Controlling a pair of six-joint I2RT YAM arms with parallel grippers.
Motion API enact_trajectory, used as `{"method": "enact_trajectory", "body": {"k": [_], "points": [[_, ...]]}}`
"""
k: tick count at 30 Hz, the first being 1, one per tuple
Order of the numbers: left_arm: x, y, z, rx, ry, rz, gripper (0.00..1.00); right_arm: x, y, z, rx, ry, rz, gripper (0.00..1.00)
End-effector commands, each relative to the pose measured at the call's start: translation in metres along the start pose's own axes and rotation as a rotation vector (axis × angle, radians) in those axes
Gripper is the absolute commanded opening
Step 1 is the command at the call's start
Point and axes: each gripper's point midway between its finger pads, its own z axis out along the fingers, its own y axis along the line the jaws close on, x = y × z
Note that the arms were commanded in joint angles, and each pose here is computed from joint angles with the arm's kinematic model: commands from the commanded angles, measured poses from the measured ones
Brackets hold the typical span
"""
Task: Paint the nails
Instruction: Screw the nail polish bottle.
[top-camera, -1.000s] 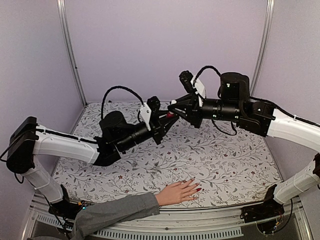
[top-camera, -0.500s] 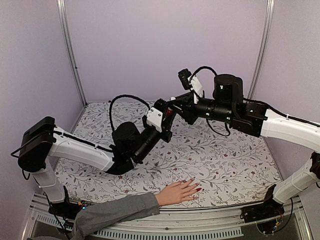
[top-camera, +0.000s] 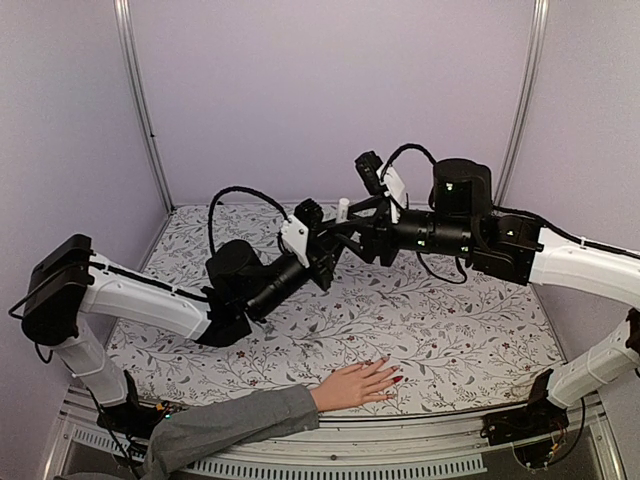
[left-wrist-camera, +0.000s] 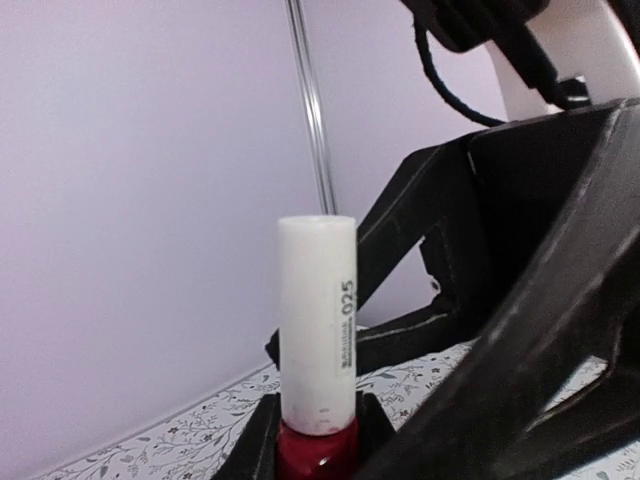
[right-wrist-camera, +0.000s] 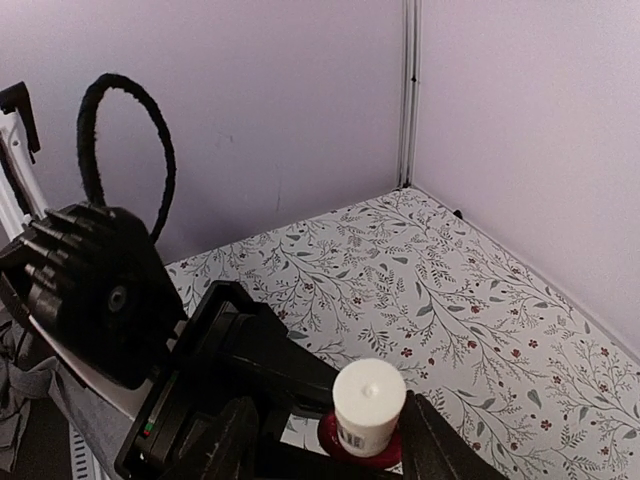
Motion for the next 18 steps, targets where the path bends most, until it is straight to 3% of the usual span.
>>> {"method": "enact_trajectory", "body": {"k": [1, 6, 12, 14, 18], "points": [[-0.024, -0.012, -0.012, 0.226, -0.073, -0.083, 0.00, -0.008, 0.016, -0.020, -0.081, -0.025, -0.058, 0.56], [-0.035, -0.033, -0.031, 0.516, -0.099, -0.134, 0.00, -0.007, 0.033, -0.036, -0.184, -0.027, -0.109, 0.63], [-0.042, -0.068, -0.056, 0.864, -0.087, -0.159, 0.00, -0.007, 0.058, -0.051, -0.337, -0.032, -0.187, 0.64], [-0.041, -0.085, -0.070, 1.018, -0.070, -0.199, 0.00, -0.008, 0.081, -0.065, -0.480, -0.039, -0.246, 0.61], [-0.041, -0.095, -0.079, 1.136, -0.058, -0.254, 0.00, -0.005, 0.098, -0.072, -0.604, -0.036, -0.286, 0.54]]}}
